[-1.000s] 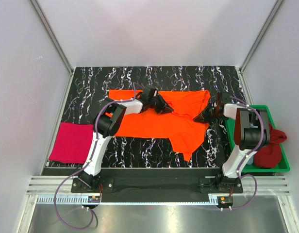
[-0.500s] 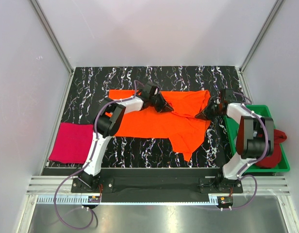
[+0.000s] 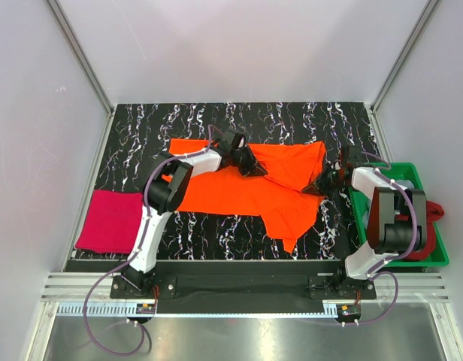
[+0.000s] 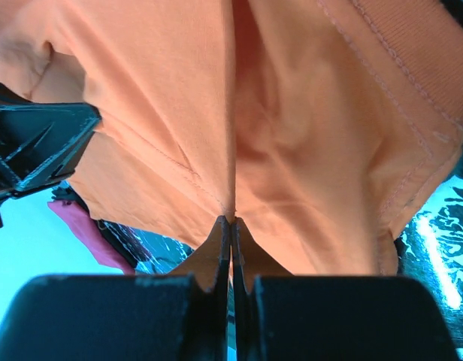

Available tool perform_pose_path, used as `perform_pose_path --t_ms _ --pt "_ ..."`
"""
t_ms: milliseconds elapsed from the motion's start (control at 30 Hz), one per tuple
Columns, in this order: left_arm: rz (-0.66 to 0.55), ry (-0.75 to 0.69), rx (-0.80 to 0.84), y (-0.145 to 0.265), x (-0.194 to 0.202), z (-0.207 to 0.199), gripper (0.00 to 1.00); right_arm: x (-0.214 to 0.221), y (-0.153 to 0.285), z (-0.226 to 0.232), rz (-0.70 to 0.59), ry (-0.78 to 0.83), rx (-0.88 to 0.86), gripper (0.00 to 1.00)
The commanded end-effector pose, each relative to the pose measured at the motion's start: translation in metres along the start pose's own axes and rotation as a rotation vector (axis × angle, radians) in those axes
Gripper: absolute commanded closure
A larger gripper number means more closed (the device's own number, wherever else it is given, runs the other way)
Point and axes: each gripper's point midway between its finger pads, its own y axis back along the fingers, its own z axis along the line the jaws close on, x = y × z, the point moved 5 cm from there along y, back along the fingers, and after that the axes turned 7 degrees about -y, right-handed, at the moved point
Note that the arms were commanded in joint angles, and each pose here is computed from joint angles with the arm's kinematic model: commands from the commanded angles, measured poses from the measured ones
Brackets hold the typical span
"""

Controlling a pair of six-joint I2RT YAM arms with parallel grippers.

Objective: Fold and stack the t-shirts
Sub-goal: Fold the tshirt

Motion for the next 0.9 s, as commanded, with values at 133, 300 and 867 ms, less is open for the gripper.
perform_pose_path --t_ms 133,300,867 --pt "0.003 -0.05 0.017 0.022 -0.007 -0.014 0.99 0.003 -0.008 -0.011 0.022 0.014 0.041 1.0" --pt "0.026 -0.07 0.007 0.027 -0.003 -0.011 0.82 0.002 -0.011 -0.016 0.05 -0.011 0.084 0.98" --pt "-0.239 -0.273 -0.133 0.173 -0.12 0.033 0.65 -0.117 0.015 0.084 -0.305 0.164 0.091 0.58"
